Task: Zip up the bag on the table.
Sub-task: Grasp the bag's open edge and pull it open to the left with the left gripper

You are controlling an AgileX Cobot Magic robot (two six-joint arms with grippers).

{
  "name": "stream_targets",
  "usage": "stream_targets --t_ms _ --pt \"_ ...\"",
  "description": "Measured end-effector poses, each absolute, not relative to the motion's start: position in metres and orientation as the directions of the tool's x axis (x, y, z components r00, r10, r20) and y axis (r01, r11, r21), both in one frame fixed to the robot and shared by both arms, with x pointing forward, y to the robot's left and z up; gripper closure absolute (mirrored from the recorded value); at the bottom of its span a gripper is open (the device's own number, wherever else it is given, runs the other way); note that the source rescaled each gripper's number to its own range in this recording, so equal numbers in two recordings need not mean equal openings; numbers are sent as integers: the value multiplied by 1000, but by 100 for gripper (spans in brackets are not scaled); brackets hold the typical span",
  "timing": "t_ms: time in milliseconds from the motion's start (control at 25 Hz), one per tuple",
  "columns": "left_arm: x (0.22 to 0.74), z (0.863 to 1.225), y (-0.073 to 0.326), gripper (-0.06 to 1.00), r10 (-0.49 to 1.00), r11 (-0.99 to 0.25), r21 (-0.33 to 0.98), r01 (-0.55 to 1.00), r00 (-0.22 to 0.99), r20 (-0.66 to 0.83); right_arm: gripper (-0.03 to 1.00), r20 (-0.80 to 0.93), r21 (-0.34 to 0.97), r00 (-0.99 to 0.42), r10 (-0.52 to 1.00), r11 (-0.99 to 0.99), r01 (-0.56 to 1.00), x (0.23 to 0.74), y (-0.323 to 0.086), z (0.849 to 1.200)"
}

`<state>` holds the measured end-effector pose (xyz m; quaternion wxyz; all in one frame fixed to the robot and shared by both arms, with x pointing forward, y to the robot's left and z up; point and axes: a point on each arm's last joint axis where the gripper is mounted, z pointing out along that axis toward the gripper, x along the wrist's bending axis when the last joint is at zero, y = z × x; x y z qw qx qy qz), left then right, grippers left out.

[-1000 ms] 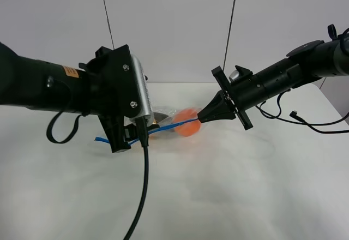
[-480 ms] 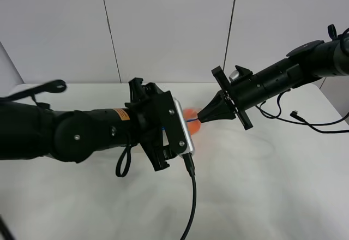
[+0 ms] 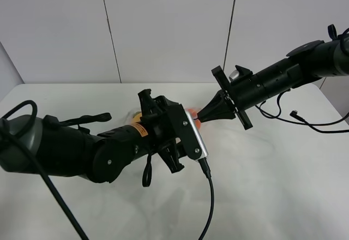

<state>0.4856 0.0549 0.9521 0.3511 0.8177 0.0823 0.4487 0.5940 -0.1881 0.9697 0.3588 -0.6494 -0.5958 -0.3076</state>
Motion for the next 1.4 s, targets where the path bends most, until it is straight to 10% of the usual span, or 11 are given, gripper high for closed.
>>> stream_targets --t_ms 200,1040,1400 --pt "487 948 54 44 468 -730 662 -169 583 665 97 827 -99 101 553 -33 995 594 -188 970" --pt "493 930 49 59 441 -745 626 -230 533 722 97 827 -99 101 553 -34 995 594 -188 970" --pt "494 933 50 88 457 -737 630 -243 508 730 97 828 -99 102 552 -36 994 594 -188 970"
